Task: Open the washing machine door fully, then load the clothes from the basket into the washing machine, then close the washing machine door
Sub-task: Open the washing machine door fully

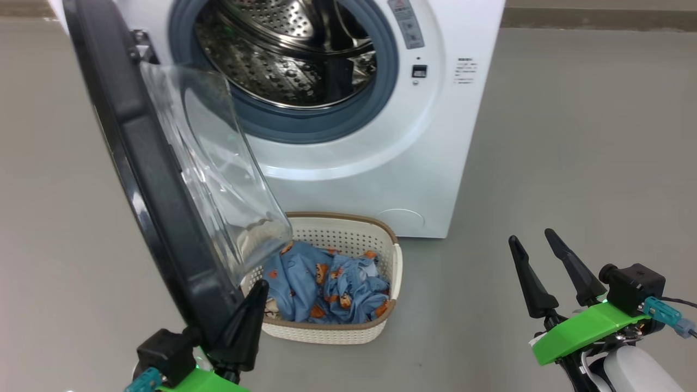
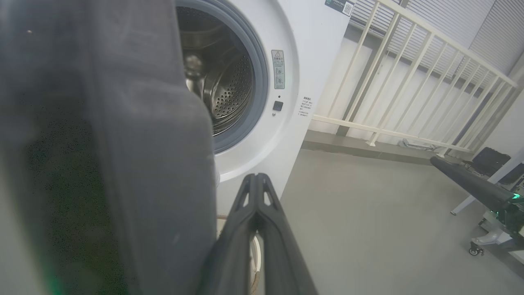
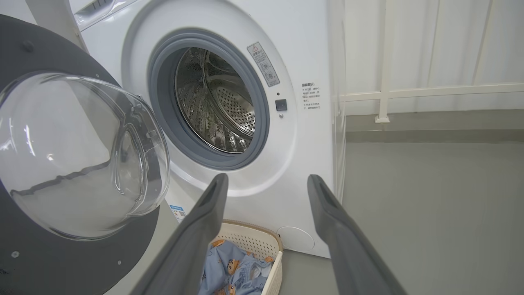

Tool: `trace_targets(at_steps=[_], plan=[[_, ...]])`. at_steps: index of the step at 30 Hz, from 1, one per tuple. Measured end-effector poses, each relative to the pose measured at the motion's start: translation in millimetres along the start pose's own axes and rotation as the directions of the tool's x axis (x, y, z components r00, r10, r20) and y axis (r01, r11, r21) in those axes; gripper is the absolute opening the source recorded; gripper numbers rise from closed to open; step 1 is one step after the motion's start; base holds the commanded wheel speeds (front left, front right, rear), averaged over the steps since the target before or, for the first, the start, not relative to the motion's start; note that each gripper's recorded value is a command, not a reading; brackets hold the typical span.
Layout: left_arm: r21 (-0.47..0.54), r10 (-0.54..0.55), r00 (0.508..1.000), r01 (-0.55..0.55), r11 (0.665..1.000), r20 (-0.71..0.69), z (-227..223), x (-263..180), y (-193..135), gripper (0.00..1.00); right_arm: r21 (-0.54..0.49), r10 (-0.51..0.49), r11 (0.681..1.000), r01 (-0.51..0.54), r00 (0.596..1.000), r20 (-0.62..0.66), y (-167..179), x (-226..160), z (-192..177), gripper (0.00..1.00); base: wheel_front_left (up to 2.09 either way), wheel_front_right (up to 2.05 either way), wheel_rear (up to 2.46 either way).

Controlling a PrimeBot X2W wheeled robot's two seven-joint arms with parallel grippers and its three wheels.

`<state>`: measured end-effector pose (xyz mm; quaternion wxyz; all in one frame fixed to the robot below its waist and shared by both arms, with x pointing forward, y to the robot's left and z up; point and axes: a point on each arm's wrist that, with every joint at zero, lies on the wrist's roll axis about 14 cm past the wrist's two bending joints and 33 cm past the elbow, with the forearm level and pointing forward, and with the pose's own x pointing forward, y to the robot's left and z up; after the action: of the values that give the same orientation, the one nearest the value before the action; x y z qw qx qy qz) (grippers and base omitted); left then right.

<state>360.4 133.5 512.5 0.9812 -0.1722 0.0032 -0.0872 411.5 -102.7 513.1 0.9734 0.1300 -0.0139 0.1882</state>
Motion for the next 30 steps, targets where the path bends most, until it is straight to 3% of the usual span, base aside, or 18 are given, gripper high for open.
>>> trace_targets(at_steps=[11, 18, 30], plan=[[0.035, 0.165, 0.985, -0.167, 0.985, 0.048, 20, -25, 51, 0.0, 0.026, 0.087, 0.996, -0.086, 0.996, -0.021, 29, 17, -8, 1.0, 0.0, 0.0, 0.0], [0.032, 0.294, 0.954, -0.296, 0.955, 0.062, 32, -42, 88, 0.0, 0.036, 0.128, 0.991, -0.127, 0.991, -0.039, 42, 26, -16, 1.0, 0.0, 0.0, 0.0], [0.05, 0.421, 0.905, -0.424, 0.904, 0.053, 42, -65, 132, 0.0, 0.066, 0.174, 0.983, -0.17, 0.982, -0.072, 58, 37, -32, 1.0, 0.0, 0.0, 0.0]])
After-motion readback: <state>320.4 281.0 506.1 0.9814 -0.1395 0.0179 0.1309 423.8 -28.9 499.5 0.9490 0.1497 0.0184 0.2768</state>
